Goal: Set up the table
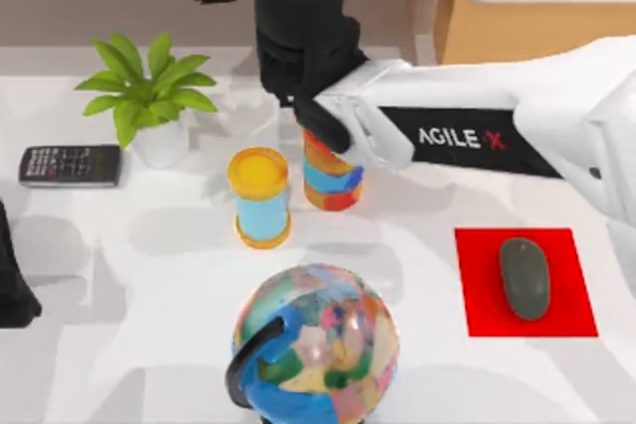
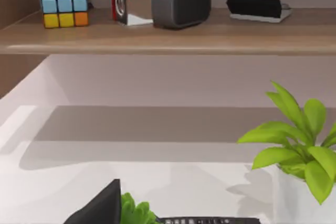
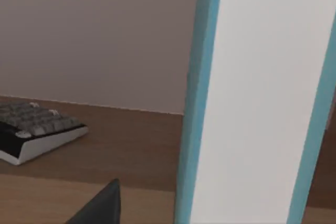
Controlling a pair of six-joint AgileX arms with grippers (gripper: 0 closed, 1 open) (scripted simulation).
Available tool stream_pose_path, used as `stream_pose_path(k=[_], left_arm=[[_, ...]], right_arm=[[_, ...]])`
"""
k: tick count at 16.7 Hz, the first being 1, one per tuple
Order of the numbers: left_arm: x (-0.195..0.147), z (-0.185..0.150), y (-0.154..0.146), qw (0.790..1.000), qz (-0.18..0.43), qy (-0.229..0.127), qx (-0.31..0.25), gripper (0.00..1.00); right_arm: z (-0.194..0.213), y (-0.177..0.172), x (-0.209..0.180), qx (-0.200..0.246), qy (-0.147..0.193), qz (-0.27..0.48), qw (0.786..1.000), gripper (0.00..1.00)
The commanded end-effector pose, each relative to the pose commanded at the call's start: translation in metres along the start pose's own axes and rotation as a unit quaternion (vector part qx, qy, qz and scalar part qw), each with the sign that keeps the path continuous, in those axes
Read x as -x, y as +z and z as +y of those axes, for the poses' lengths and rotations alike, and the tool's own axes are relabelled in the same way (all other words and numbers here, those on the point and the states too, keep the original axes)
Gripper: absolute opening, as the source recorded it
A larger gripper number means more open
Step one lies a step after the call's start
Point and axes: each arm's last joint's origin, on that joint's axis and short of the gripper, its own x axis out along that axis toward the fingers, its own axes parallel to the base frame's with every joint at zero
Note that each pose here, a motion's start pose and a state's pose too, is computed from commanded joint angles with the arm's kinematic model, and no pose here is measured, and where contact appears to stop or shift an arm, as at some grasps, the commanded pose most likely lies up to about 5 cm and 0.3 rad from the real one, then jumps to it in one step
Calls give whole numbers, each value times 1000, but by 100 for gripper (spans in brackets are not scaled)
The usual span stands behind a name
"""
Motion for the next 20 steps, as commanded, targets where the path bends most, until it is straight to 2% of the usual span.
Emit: stream_pose_path(k=[5,20], left_arm=[[0,0,0,1000,0,0,0,100],[0,0,0,1000,0,0,0,100]], right_arm=[[9,12,-16,-41,-23,23,999,100],[9,11,-37,-42,-24,23,999,100]])
